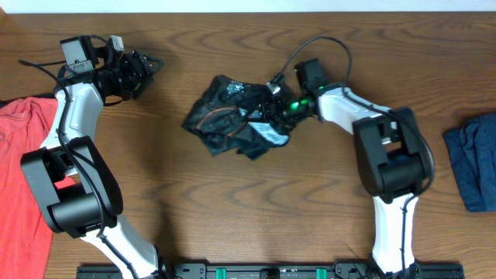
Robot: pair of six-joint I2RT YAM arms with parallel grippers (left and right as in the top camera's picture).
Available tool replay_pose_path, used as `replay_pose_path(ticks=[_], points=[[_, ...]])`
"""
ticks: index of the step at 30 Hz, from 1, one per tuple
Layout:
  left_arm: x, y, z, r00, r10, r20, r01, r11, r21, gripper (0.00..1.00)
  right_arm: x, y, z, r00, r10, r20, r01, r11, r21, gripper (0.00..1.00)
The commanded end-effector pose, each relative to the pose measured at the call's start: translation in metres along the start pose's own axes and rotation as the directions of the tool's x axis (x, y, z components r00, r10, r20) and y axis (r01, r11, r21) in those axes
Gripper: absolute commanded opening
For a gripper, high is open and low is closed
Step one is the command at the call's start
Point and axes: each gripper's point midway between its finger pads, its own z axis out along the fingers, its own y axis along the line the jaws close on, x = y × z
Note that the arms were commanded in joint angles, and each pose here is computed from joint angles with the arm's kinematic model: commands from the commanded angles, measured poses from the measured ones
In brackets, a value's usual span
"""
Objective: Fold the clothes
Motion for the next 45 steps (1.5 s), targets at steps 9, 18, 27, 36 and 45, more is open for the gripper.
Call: replay_pose_path(ticks=[9,18,27,36,45], points=[[0.001,-0.006,-0.006,1.0,0.015,-0.01,-0.015,1.0,-0.003,0.66,0.03,-0.12,0.037,0.954,0.294,0.06,-0.298,0.901,0.314,0.01],[0.002,-0.005,-0.006,1.0,0.008,-0.017,-0.008,1.0,-0.006,0.65,-0.016,-0.086,-0.005,0.976,0.129,0.176,-0.179,0.934,0.309,0.01],[0.006,-0.003,-0.006,1.0,0.002,-0.029,-0.003,1.0,-0.012,0.66,-0.051,-0.011,-0.093,0.929,-0.09,0.358,-0.062,0.918,0.391,0.01],[0.009,-0.002,-0.006,0.999,-0.007,-0.039,0.007,1.0,-0.017,0.66,-0.049,-0.011,-0.168,0.888,-0.064,0.456,-0.153,0.893,0.423,0.01],[0.009,-0.003,-0.006,0.999,-0.007,-0.04,0.006,1.0,-0.017,0.66,-0.043,-0.028,-0.188,0.886,-0.025,0.463,-0.202,0.878,0.434,0.01]])
